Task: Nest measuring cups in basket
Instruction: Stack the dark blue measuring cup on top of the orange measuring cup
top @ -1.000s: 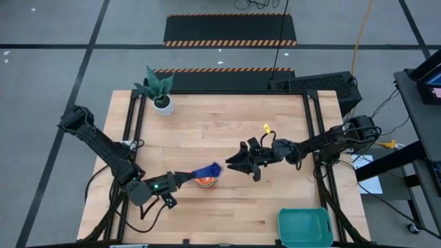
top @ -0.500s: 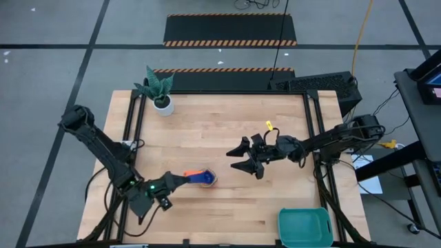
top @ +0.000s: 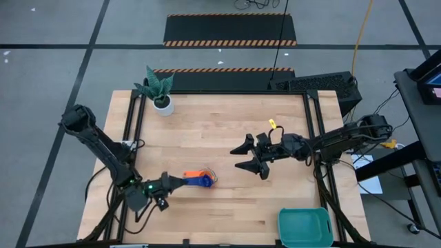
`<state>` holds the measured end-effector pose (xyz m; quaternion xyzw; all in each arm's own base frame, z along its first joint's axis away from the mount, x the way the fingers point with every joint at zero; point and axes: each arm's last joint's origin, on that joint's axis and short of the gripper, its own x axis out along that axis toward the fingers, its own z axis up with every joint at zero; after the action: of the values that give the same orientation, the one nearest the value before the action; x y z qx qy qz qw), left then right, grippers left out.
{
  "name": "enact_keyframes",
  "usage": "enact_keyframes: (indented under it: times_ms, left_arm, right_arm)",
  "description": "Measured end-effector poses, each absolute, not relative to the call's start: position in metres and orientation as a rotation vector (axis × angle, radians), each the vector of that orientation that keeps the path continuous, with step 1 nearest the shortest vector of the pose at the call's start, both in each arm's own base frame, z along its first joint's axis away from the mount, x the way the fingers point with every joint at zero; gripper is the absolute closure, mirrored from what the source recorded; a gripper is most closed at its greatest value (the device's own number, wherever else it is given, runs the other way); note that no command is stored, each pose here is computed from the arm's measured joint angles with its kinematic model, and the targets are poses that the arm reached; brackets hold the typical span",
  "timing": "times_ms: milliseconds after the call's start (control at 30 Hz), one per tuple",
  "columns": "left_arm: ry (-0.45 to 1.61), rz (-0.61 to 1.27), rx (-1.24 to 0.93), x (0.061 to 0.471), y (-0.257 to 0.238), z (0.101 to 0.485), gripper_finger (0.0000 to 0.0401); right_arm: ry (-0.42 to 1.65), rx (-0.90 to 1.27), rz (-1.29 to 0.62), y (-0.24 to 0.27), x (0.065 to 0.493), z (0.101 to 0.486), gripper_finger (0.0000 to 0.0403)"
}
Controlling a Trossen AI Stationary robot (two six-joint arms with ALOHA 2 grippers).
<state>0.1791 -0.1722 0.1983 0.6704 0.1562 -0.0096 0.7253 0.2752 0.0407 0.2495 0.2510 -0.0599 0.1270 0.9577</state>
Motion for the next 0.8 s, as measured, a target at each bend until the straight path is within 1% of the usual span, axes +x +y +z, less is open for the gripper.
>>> enact_keyframes:
  times_ms: [167,367,567,800]
  left_arm:
    - [0.342,0.004,1.459,0.177,-0.16,0.185,0.0395]
    - [0.235,-0.048,1.405,0.18,-0.152,0.184,0.0387]
    - [0.265,-0.072,1.419,0.183,-0.146,0.179,0.0393]
    - [0.285,-0.057,1.385,0.186,-0.142,0.179,0.0362]
  right_arm:
    - [-0.113,0.505,0.255,0.041,0.275,0.248,0.0121]
    - [-0.109,0.505,0.254,0.041,0.275,0.248,0.0121]
    - [-0.096,0.505,0.252,0.041,0.276,0.247,0.0122]
    - [-0.091,0.508,0.252,0.041,0.276,0.246,0.0122]
